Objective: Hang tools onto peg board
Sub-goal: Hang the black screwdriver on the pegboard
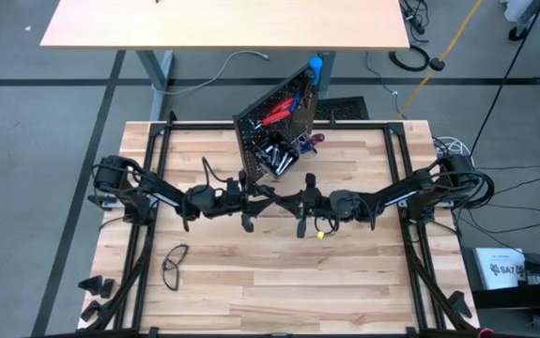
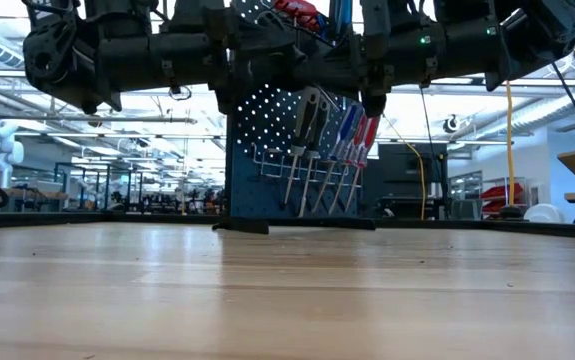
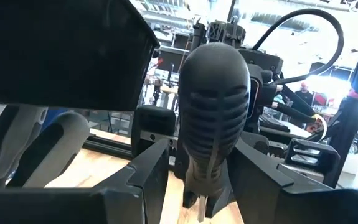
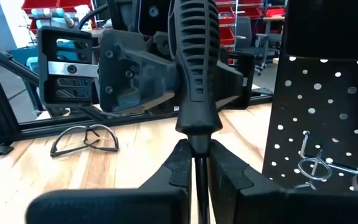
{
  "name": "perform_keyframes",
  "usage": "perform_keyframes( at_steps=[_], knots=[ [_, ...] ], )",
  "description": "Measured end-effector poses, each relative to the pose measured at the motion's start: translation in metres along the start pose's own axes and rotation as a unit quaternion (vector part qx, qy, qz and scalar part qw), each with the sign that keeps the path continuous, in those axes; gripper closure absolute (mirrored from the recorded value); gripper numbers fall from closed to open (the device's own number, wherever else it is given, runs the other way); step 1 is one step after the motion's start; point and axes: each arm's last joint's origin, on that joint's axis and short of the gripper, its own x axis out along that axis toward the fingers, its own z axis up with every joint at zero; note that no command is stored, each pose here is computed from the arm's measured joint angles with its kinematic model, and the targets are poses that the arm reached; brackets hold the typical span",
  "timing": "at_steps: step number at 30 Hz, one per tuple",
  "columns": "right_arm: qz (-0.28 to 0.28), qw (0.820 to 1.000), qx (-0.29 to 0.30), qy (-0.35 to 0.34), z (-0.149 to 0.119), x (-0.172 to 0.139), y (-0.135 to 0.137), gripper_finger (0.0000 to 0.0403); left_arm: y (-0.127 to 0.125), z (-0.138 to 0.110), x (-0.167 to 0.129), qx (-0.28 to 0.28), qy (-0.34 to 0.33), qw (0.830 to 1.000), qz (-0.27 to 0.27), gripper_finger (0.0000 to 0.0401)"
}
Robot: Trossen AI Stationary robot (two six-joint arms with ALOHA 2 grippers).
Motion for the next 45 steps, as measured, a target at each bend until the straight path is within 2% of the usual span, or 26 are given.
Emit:
perform_keyframes(
  at_steps=[4,12,15,23,28,33,39,45],
  knots=[
    [0.008,1.0,0.001,-0.002,0.001,0.0,0.0,0.0385,-0.002,0.003,0.005,0.002,-0.004,1.0,-0.002,0.0245],
    [0.015,1.0,0.0,0.002,0.0,0.0,0.001,0.0385,-0.006,0.004,0.012,0.005,0.008,1.0,-0.019,0.031],
    [0.011,1.0,-0.001,0.004,0.0,0.0,0.001,0.0382,-0.008,0.003,0.011,0.014,0.012,1.0,-0.02,0.0312],
    [0.002,1.0,-0.005,0.021,-0.001,-0.002,0.0,0.0315,-0.016,-0.001,0.009,0.043,0.037,0.998,-0.007,0.0312],
    [-0.009,0.999,-0.011,0.043,0.013,-0.012,-0.003,0.0281,-0.026,0.01,0.001,0.102,0.081,0.99,0.044,0.0312],
    [-0.015,0.995,-0.027,0.09,0.024,-0.028,-0.008,0.0268,-0.032,0.037,-0.012,0.152,0.103,0.976,0.119,0.0312],
    [-0.058,0.992,-0.031,0.109,0.029,-0.037,-0.012,0.0269,-0.014,0.054,-0.014,0.17,0.097,0.963,0.186,0.0312],
    [-0.056,0.99,-0.036,0.121,0.023,-0.034,-0.012,0.027,0.004,0.044,-0.006,0.184,0.101,0.954,0.214,0.0312]
  ],
)
